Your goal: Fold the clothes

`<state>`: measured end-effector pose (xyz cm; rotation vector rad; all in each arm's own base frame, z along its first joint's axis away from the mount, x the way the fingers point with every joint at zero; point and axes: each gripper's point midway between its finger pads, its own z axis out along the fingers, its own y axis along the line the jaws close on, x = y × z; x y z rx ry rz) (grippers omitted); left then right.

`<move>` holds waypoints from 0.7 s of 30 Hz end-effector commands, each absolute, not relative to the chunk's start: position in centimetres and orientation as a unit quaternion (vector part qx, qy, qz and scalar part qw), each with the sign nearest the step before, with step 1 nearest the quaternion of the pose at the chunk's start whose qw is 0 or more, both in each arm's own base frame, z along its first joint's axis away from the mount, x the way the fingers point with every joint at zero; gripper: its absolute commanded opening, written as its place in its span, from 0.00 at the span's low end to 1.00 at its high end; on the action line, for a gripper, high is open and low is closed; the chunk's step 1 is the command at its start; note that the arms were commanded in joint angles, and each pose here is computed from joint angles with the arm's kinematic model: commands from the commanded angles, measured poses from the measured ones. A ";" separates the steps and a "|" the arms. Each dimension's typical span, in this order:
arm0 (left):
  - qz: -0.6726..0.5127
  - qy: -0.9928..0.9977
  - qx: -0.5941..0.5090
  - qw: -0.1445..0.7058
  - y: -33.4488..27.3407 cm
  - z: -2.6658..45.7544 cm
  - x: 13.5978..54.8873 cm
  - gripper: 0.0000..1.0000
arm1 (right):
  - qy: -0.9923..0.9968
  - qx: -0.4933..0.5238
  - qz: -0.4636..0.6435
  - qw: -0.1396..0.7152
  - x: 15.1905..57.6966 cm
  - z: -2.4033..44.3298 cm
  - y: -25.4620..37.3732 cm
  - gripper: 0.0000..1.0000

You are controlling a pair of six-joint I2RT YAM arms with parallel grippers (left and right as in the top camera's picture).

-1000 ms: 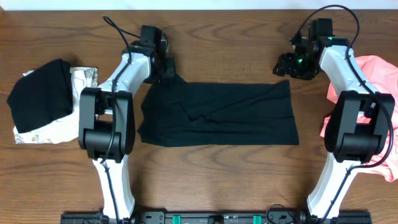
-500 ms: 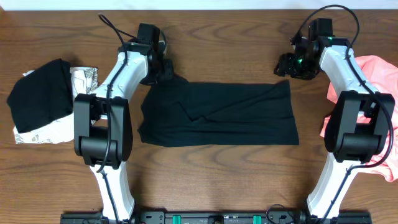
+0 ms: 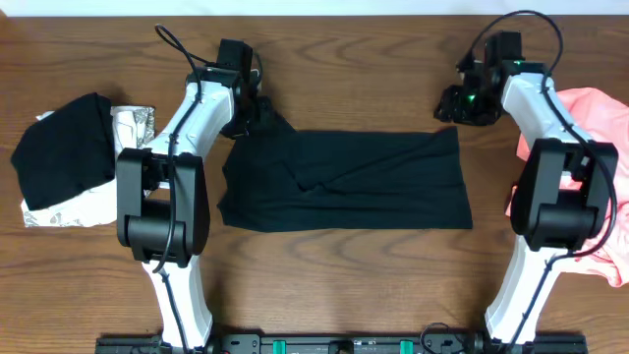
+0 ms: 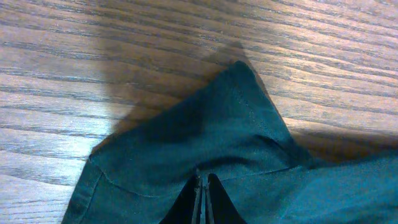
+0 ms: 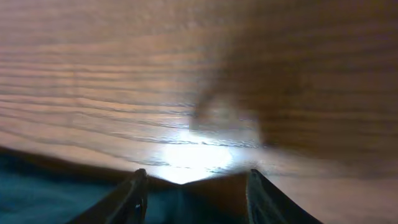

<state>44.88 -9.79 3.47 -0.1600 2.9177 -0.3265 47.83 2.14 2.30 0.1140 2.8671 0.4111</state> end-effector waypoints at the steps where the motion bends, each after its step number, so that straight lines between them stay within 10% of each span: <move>1: -0.112 0.986 -0.061 0.107 -9.8 4.0 45.0 0.06 | 0.984 0.028 0.144 0.101 47.4 0.8 3.4 0.50; 6: -0.116 0.983 -0.060 0.125 -9.9 4.3 45.9 0.06 | 0.984 0.029 0.144 0.099 47.3 0.6 3.4 0.50; 9: -0.122 0.979 -0.056 0.154 -10.1 4.7 47.3 0.47 | 0.984 0.029 0.144 0.098 47.3 0.6 3.4 0.51; 11: -0.125 0.976 -0.049 0.172 -10.3 5.0 48.1 0.58 | 0.984 0.028 0.144 0.098 47.3 0.6 3.4 0.51; 21: -0.115 0.971 0.025 0.208 -10.5 5.2 49.5 0.62 | 0.984 0.028 0.144 0.096 47.2 0.6 3.5 0.52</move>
